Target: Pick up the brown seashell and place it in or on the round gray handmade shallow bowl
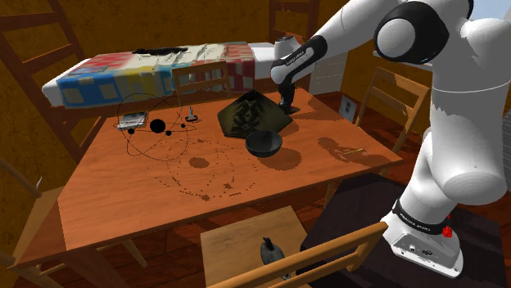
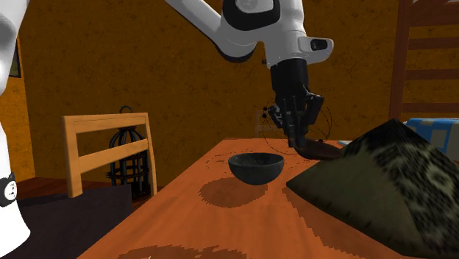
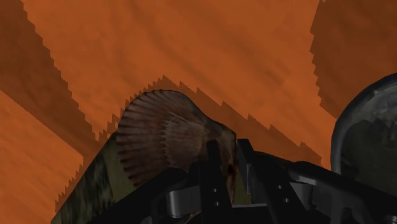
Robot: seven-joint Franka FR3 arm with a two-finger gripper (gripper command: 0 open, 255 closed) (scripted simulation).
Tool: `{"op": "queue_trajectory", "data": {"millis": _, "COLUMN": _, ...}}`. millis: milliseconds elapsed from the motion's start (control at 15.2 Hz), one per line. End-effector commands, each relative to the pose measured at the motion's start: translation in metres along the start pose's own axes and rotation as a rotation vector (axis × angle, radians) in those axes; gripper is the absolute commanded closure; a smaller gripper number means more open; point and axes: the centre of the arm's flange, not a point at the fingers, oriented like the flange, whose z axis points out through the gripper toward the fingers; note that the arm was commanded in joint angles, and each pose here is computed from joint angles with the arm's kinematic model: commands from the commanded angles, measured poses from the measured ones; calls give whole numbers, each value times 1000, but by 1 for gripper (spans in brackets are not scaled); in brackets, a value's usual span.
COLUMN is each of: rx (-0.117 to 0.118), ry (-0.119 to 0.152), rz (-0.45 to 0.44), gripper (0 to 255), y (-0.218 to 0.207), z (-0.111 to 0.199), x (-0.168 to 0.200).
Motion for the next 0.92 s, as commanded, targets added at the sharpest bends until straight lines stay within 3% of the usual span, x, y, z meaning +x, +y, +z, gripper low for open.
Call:
{"op": "queue_trajectory", "data": {"millis": 0, "rx": 0, "ry": 0, "rz": 0, "gripper": 255, "y": 2, "z": -11, "x": 0}}
{"op": "queue_trajectory", "data": {"millis": 198, "rx": 0, "ry": 0, "rz": 0, "gripper": 255, "y": 5, "z": -25, "x": 0}}
{"op": "queue_trajectory", "data": {"millis": 858, "rx": 0, "ry": 0, "rz": 0, "gripper": 255, "y": -120, "z": -63, "x": 19}}
